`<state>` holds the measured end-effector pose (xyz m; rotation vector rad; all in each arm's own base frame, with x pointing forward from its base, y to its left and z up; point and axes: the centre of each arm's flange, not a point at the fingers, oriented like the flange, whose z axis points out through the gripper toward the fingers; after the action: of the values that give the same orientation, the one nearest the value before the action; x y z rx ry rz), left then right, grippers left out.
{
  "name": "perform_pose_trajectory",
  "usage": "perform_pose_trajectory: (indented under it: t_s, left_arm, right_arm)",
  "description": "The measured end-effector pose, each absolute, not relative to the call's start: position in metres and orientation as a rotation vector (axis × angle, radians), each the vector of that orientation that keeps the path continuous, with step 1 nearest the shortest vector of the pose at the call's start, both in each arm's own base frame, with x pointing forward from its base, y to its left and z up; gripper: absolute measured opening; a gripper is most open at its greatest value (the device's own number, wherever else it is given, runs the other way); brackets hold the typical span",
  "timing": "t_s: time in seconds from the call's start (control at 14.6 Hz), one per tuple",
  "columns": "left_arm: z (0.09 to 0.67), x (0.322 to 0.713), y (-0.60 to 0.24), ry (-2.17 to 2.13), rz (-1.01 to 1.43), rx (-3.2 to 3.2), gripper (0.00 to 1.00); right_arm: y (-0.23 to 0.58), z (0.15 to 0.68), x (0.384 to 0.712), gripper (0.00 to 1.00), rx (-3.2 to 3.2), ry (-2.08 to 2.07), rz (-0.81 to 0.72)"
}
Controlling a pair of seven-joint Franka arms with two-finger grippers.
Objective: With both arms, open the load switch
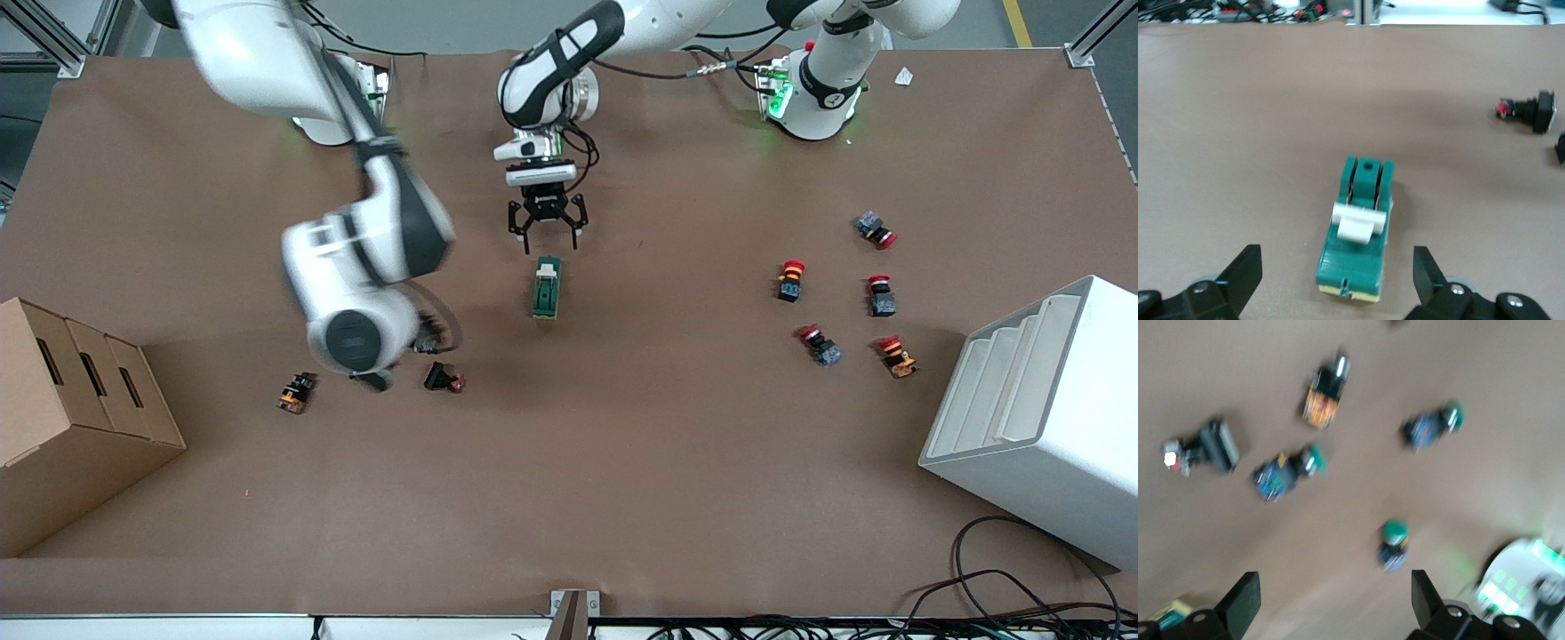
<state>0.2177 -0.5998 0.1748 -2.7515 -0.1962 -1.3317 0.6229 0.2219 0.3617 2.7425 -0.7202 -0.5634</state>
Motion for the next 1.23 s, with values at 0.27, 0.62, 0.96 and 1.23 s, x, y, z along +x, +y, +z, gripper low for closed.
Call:
perform_pose_trajectory:
  t_s: [0.27, 0.62, 0.96, 1.23]
  left_arm:
    - [0.329, 0.278, -0.619, -0.304, -1.013, -2.837, 1.00]
    - [0.498, 0.410, -0.516, -0.241, -0.666, -2.960, 1.00]
    - [0.587, 0.497, -0.358, -0.069, -0.414, -3.017, 1.00]
    - [0.618, 0.530, -0.238, 0.149, -0.271, -3.005, 1.00]
  right_arm:
    - [0.117, 0.405, 0.654, 1.00, 2.900, -0.280, -0.465]
    - [0.021, 0.465, 0.658, 1.00, 3.011, -0.020, -0.368]
    - [-0.022, 0.513, 0.659, 1.00, 3.040, -0.007, -0.260]
    - [-0.027, 0.534, 0.660, 1.00, 3.044, -0.020, -0.215]
